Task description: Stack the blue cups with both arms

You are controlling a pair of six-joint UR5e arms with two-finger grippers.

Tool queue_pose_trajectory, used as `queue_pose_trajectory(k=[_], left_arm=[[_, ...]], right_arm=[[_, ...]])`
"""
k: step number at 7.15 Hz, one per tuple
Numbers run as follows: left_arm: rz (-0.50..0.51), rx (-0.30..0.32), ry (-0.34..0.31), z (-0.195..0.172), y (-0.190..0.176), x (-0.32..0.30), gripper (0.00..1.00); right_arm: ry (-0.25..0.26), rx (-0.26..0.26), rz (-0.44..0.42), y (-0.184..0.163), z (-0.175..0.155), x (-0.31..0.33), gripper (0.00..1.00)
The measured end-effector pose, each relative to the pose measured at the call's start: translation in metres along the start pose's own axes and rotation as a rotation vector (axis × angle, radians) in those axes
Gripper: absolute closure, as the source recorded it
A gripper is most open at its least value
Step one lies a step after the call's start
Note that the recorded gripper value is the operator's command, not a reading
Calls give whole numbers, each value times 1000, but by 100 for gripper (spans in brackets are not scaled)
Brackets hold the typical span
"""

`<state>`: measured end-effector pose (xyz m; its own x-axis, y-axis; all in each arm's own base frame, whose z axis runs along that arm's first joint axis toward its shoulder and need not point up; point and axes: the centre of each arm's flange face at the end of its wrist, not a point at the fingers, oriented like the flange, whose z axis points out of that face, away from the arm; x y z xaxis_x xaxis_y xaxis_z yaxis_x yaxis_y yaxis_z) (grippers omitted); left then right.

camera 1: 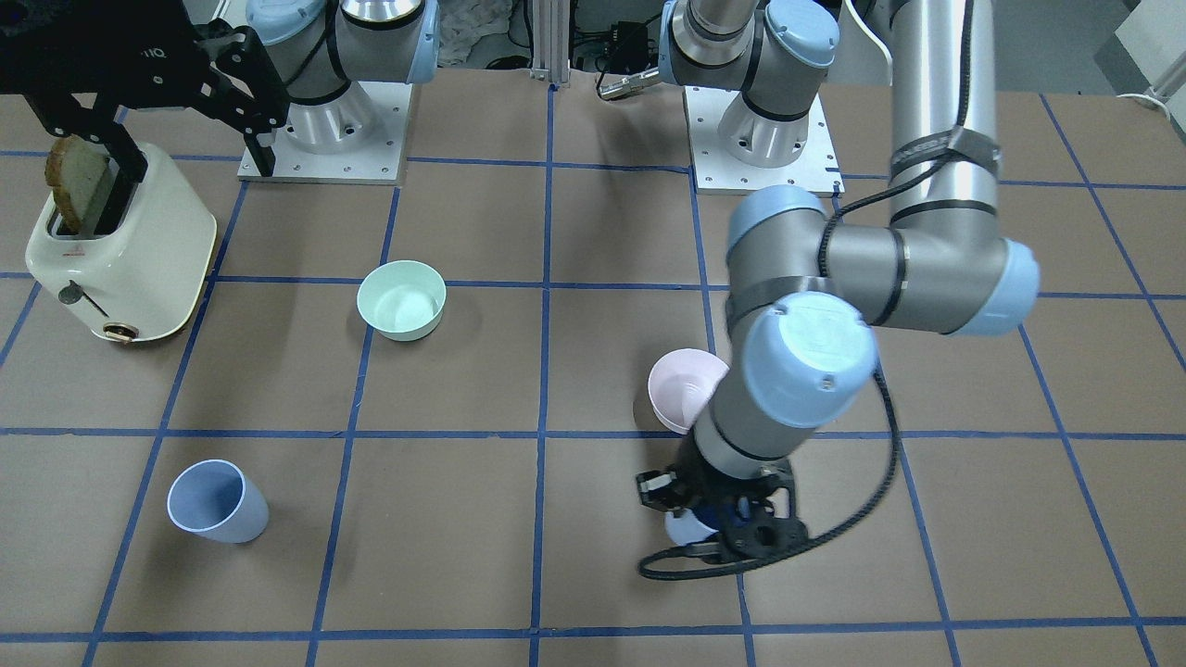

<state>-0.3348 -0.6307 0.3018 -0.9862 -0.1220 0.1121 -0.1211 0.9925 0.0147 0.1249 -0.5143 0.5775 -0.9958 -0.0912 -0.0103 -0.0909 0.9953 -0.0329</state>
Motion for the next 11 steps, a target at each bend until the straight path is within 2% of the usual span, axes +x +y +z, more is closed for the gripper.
queue_pose_trajectory(k=[1, 2, 3, 5, 7, 9, 11], left_arm=[[30, -59, -16, 14, 37, 29, 100], [40, -102, -35, 28, 62, 40, 53], [39, -131, -53, 43, 75, 42, 1], [34, -146, -66, 54, 78, 41, 0], [21, -109, -44, 16, 73, 34, 0], [14, -97, -24, -61, 62, 3, 0], [86, -102, -14, -148, 66, -58, 0]], right_arm=[[-2, -16, 0, -8, 8, 2, 0], [1, -13, 1, -11, 7, 4, 0], [4, -13, 2, -13, 8, 5, 0], [3, -20, 8, -16, 11, 8, 0], [4, -18, 15, -14, 10, 9, 0], [4, -18, 19, -15, 11, 10, 0], [6, 9, 17, -24, 13, 13, 0]])
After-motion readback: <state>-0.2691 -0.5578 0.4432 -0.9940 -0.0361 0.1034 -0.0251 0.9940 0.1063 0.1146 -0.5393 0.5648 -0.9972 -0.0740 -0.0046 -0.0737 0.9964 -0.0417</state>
